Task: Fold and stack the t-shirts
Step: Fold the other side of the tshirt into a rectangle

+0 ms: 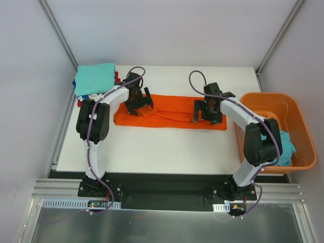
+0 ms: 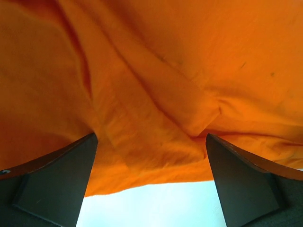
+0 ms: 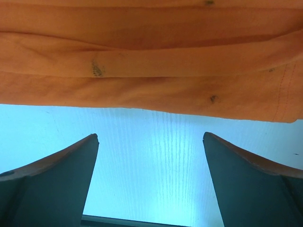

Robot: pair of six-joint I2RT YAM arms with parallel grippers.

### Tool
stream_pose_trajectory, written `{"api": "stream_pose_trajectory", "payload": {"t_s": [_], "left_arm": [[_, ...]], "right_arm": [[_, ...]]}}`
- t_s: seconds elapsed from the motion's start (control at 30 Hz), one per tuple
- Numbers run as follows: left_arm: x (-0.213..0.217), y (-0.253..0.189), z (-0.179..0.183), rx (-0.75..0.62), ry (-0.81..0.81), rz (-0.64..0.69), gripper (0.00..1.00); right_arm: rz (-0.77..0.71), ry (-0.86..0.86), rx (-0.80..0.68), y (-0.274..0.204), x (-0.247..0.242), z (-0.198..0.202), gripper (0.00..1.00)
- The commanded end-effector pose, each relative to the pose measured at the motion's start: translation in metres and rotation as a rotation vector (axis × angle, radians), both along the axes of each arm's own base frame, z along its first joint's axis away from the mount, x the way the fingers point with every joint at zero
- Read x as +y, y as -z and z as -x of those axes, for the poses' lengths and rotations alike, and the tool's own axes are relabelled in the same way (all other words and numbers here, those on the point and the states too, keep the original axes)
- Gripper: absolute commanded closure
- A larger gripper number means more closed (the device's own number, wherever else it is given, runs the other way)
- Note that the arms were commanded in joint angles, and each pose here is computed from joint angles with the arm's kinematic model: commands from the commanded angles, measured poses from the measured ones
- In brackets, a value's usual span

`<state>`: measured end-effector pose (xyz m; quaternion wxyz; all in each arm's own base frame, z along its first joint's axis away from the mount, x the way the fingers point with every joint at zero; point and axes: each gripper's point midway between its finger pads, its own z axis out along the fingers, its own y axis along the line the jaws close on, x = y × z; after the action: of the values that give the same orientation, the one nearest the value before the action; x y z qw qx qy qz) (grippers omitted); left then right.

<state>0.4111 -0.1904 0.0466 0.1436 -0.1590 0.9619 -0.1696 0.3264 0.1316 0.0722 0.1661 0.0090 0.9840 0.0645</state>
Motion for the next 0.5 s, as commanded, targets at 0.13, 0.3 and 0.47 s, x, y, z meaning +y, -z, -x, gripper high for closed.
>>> {"api": "stream_pose_trajectory", "payload": {"t_s": [0.13,0.3,0.47], "left_arm": [[-0.016,-0.013,-0.044,-0.073,-0.011,0.059,0.01],[-0.026,-0.02,-0.071,-0.13,-0.004,0.081,0.01],[-0.058,-0.047,-0.111,-0.204,0.043,0.205,0.01]], "right_arm": [[0.07,0.028,-0.041,-0.016,-0.014,0.0,0.03],[0.075,0.034,-0.041,-0.016,-0.014,-0.004,0.03],[0.095,0.039,-0.042,-0.016,-0.016,-0.008,0.03]]}}
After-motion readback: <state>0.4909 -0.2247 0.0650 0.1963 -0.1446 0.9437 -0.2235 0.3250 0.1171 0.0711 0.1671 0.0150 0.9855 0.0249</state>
